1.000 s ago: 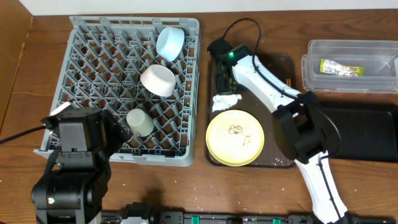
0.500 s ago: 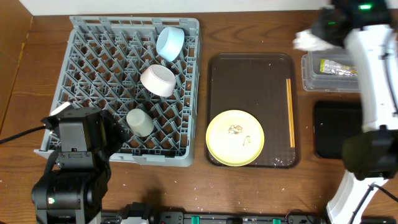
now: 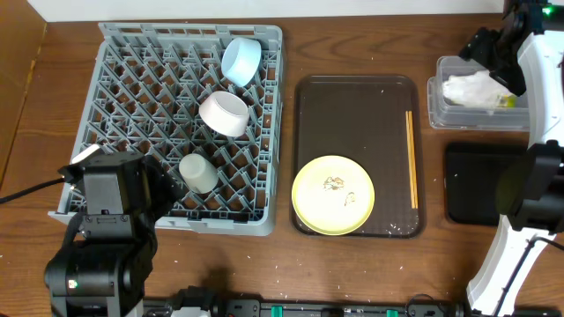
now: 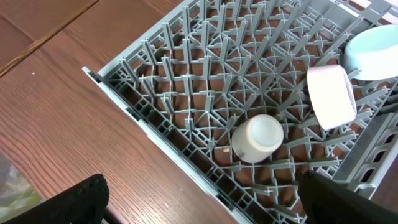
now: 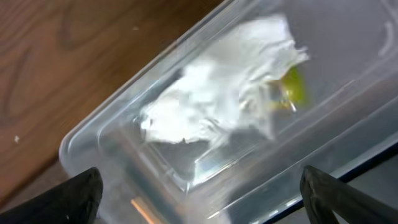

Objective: Sort waste into correct bins and load items into the dishwasher
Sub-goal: 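Carry the tissue to the clear bin and open the right gripper, then move the right gripper down to the first wooden chopstick on the tray, then grasp the chopstick with the right gripper and lift it, then stand the chopstick upright in the rack's right edge and release, then return the right gripper to the second chopstick and grasp it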

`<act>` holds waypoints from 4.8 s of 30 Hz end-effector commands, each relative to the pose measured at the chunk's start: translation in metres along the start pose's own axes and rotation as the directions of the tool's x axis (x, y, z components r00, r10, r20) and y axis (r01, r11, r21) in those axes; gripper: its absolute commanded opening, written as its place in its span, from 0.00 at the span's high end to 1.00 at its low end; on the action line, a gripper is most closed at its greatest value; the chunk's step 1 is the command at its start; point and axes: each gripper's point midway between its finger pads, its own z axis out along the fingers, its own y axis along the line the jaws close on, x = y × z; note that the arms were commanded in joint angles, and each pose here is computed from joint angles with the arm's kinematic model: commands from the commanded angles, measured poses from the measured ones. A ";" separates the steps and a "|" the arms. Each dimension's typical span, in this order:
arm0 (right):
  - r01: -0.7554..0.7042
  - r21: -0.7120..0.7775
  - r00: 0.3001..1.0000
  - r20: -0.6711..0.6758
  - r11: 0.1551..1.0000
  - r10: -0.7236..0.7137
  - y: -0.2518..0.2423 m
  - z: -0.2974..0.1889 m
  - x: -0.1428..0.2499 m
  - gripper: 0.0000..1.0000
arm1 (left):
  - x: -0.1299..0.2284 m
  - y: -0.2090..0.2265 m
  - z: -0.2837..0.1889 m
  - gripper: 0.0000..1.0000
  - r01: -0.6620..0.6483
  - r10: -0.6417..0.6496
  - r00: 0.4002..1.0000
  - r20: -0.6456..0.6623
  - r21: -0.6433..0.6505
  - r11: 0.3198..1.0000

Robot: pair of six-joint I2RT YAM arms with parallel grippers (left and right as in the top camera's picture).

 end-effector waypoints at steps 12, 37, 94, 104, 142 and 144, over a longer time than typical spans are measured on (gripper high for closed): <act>0.438 -0.531 0.886 0.119 0.725 -0.448 0.081 -0.172 0.075 0.44 | -0.003 0.002 -0.002 0.02 0.007 -0.007 1.000 0.010 -0.008 1.000; 0.637 -0.021 0.682 -0.451 0.771 -0.576 0.052 0.029 0.214 0.60 | -0.003 0.002 -0.002 0.02 0.006 -0.006 1.000 0.010 -0.007 1.000; 0.225 -0.840 0.765 -0.161 0.493 -0.624 0.302 -0.103 0.291 0.99 | -0.003 0.002 -0.002 0.02 0.006 -0.006 1.000 0.010 -0.008 1.000; 0.352 -0.748 0.788 -0.088 0.563 -0.609 0.320 -0.099 0.346 0.97 | -0.003 0.002 -0.002 0.02 0.006 -0.006 1.000 0.010 -0.008 1.000; 0.577 -0.045 0.784 -0.250 0.816 -0.568 0.095 -0.041 0.189 0.36 | -0.003 0.002 -0.002 0.02 0.006 -0.006 1.000 0.010 -0.008 1.000; 0.585 0.013 0.779 -0.288 0.811 -0.557 0.077 -0.025 0.191 0.36 | -0.003 0.002 -0.002 0.02 0.006 -0.006 1.000 0.010 -0.008 1.000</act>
